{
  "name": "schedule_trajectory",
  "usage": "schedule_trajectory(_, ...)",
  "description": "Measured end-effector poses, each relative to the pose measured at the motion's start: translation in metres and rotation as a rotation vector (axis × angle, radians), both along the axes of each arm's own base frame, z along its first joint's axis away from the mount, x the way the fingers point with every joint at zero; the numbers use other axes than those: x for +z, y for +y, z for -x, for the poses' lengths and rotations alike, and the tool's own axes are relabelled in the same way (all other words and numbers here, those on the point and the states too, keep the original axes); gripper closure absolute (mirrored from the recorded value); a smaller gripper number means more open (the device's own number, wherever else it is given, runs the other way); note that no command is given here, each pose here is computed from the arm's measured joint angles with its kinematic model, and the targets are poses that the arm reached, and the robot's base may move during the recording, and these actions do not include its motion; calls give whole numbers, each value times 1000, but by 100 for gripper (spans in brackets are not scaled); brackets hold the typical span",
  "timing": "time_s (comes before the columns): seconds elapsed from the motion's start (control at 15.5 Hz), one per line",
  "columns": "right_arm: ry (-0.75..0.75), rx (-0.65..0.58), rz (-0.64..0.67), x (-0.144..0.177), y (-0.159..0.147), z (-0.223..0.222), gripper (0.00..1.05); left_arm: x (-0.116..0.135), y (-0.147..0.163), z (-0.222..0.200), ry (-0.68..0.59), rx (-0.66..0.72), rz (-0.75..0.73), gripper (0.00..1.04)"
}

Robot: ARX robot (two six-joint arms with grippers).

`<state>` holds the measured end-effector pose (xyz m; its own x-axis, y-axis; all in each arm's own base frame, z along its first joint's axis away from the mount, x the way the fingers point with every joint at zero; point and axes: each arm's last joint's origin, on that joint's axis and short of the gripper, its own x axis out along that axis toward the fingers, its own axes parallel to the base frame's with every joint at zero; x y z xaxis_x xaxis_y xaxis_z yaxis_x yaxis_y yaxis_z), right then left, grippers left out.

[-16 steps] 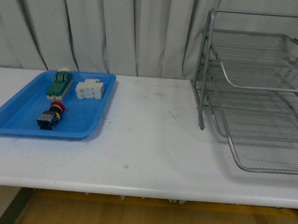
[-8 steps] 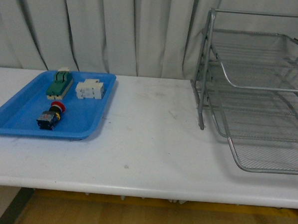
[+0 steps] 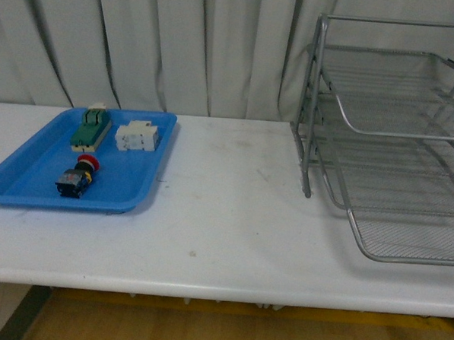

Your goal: Place button on rack with both arms

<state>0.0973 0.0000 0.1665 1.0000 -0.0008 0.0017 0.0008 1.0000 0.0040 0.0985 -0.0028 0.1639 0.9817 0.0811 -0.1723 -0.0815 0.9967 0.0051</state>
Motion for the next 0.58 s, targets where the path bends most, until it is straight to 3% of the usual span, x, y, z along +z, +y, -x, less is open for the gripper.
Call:
schedule_trajectory(0.06,-1,1,1,0,0,0,64,7,-1,-8,114,80,-30,7)
schedule_trajectory(0.19,-3,0,1,0,0,0,54,16,2,-19,152,118,-20,7)
schedule_trajectory(0.52,-2,0,1,0,0,0,36,31,2,-44,175,62,18,7)
schedule_trajectory(0.58,-2,0,1,0,0,0,27,34,1,-57,196,26,24,7)
